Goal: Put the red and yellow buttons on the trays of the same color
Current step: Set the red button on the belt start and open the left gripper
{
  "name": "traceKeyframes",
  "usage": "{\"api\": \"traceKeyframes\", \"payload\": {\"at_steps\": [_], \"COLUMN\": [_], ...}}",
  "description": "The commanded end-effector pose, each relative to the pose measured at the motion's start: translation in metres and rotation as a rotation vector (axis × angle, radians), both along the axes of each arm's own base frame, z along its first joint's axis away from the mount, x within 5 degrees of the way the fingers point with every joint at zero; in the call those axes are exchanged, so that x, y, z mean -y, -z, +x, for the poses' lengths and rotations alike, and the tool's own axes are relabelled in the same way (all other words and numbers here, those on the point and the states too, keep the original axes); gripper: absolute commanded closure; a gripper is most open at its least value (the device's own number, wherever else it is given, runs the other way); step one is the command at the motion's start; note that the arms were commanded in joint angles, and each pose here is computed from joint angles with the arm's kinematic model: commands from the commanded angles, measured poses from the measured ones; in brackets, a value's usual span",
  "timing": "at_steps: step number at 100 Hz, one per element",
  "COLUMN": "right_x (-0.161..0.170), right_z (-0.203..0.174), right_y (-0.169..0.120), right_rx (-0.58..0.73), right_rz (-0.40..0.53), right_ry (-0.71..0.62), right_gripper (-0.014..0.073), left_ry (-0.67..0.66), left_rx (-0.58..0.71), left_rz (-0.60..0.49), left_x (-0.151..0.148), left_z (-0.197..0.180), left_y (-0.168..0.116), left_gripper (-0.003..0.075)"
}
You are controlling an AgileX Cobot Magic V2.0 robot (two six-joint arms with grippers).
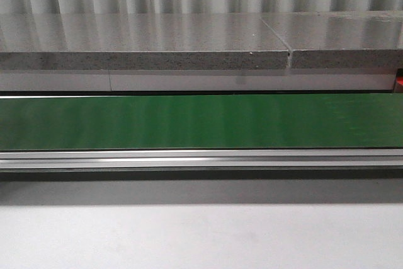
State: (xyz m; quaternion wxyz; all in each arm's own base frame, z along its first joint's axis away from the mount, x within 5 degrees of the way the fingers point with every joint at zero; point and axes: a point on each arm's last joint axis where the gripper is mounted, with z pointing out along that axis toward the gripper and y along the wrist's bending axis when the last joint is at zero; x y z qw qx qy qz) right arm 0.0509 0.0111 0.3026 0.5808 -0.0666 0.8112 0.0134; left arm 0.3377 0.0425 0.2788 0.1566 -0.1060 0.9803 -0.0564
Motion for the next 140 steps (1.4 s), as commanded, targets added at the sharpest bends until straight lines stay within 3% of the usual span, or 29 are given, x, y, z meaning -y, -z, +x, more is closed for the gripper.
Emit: {"api": "traceKeyframes", "payload": {"at_steps": [1,33,48,66,90,140], "right_x": [0.000,0.000,0.000,0.000,0.000,0.000], "right_z": [0.001,0.001,0.001,0.001,0.001,0.001], "right_y": [-0.013,-0.013,-0.013,-0.013,-0.013,-0.013], "right_rx": [0.082,0.080,0.079,0.077,0.077,0.076], "right_rz": [0.006,0.006,0.006,0.006,0.006,0.006], "right_ry": [0.005,0.004,0.004,0.003,0.003,0.003], "right_gripper": [0.0613,0.0613,0.0613,0.0613,0.0613,0.0613], "left_ry": [-0.002,-0.027,-0.120,-0.253,-0.309,-0.475], "left_rx": [0.106,0.227,0.268,0.204,0.113,-0.003], "left_rz": [-0.017,-0.022,-0.039,-0.076,-0.101,-0.169], "left_x": [0.005,0.002,-0.010,-0.038,-0.060,-0.093], "left_z": [0.000,0.010,0.012,0.013,0.027,0.081], "left_y": [-0.027,-0.061,-0.069,-0.054,-0.021,0.020], "left_gripper": [0.0121,0.0100,0.0100,0.0101,0.0101,0.0101]}}
